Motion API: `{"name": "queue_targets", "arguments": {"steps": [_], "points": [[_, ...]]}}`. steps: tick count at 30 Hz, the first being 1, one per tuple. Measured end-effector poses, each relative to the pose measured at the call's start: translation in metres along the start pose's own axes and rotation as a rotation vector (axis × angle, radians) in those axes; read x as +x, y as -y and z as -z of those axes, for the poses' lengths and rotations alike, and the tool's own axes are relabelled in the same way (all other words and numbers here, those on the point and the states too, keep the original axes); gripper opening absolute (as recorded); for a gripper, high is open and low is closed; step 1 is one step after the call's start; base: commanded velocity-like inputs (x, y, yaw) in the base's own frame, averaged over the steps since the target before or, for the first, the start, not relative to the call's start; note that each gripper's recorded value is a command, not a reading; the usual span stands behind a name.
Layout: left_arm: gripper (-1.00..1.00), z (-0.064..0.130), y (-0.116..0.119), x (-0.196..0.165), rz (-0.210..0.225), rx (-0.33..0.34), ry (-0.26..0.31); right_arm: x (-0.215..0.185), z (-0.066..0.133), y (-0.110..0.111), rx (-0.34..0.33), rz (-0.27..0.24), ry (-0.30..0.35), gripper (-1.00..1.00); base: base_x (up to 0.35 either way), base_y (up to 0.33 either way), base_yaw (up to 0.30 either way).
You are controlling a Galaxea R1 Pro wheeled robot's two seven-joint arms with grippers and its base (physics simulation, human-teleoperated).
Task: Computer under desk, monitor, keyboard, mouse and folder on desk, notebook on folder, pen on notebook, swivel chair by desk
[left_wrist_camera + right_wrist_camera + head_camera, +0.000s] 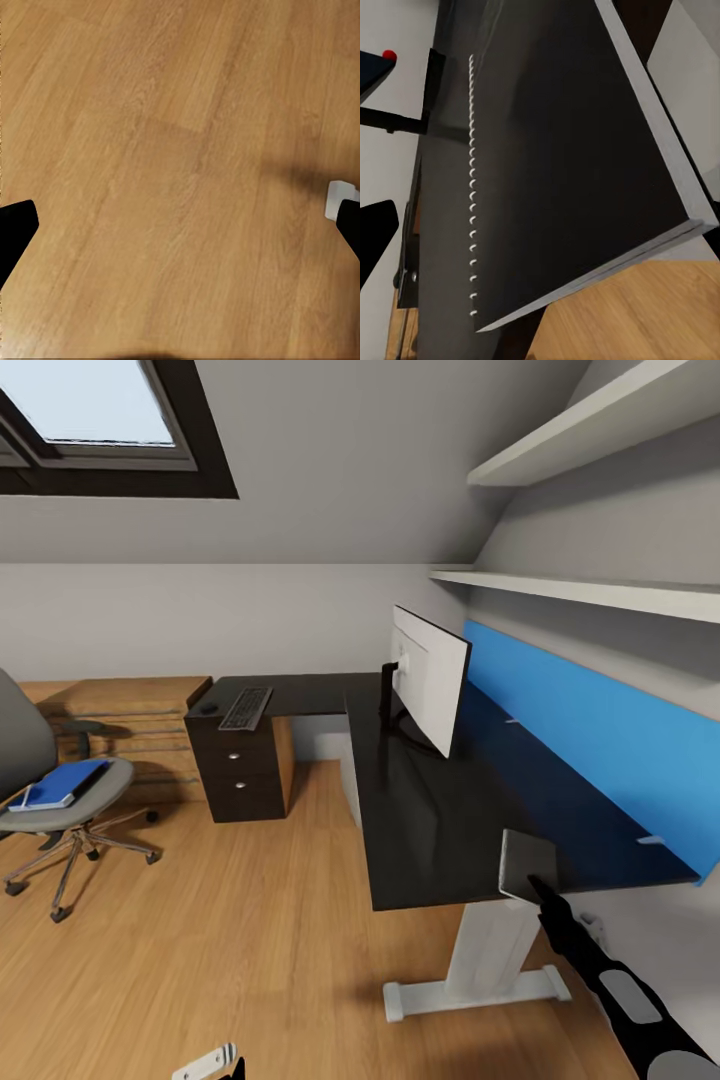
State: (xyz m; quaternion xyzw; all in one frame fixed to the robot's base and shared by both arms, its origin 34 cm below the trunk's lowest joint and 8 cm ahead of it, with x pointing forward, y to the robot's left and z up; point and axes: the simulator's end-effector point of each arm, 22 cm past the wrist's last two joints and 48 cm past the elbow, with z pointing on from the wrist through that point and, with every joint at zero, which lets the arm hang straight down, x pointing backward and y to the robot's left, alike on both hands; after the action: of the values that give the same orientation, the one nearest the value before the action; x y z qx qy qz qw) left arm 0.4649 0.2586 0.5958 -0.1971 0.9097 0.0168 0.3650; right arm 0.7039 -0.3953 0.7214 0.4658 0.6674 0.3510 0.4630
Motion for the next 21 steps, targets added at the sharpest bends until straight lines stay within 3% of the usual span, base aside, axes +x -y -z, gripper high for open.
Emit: {"name": "queue_targets", "arguments": {"steps": [13,14,21], "points": [[1.00,-0.0004,-0.0019,0.0034,-0.004,-0.004,-0.007,0.0005,-0.0002,0.0001,0.000,0.001,-0.001,1.00,0.009,0.000,0.000],[1.00,-0.0004,-0.0019,0.0035,-0.004,-0.004,-0.007,0.0006,-0.0002,0.0001,0.001,0.001,-0.001,-1.00,0.001,0.000,0.000],[1.00,-0.0004,-0.0019,0.0035,-0.004,-0.004,-0.007,-0.0009,-0.0001,-0.0010,-0.003,-0.003,0.003,-1.00,0.000,0.000,0.000]]}}
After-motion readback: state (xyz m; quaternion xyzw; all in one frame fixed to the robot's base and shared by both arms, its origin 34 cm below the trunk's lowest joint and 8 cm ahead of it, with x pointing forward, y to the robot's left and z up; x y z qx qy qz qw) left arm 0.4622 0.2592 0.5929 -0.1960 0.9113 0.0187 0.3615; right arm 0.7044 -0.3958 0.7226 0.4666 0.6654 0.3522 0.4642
